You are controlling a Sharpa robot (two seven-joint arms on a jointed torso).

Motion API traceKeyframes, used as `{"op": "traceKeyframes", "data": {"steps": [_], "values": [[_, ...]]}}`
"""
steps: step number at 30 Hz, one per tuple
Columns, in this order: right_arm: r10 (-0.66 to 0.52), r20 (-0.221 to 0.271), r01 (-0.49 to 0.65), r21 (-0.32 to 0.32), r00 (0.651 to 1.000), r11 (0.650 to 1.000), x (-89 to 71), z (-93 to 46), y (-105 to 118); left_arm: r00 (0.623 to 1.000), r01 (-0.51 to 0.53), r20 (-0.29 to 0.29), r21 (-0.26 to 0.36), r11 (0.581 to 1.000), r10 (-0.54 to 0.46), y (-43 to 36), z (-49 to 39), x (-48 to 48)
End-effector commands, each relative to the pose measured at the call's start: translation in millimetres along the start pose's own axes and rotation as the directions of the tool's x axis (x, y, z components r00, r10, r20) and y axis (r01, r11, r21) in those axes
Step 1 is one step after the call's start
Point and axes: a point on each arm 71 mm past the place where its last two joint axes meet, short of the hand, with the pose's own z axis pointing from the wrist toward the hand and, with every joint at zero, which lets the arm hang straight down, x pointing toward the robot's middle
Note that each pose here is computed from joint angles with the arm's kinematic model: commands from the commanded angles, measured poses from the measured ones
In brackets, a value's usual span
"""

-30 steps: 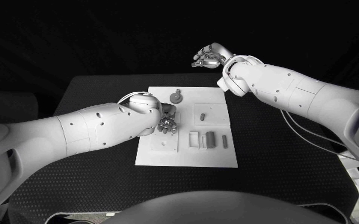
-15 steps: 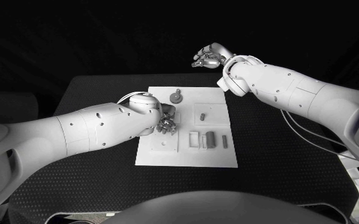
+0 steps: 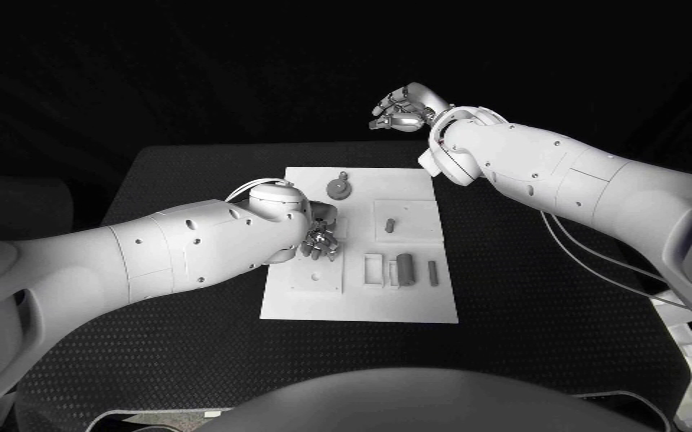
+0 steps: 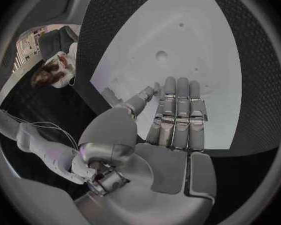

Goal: Assemble the parts on the task board

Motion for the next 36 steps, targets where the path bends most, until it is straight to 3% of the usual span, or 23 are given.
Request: {"op": "traceKeyframes", "data": {"steps": [1, 23, 36], "values": [[0.003, -0.014, -0.003, -0.014, 1.0, 1.0, 1.1, 0.1, 1, 1.0, -0.012, -0.004, -0.002, 1.0, 0.012, -1.4, 0.3, 0.8], [0.009, -0.017, -0.01, -0.013, 1.0, 1.0, 1.4, 0.0, 2, 0.999, -0.039, -0.006, -0.003, 0.999, 0.039, -3.9, 3.3, 6.2], [0.012, -0.021, -0.013, -0.016, 1.0, 1.0, 2.3, 0.0, 2, 0.997, -0.067, -0.025, 0.011, 0.998, 0.067, -11.8, 5.5, 10.0]]}}
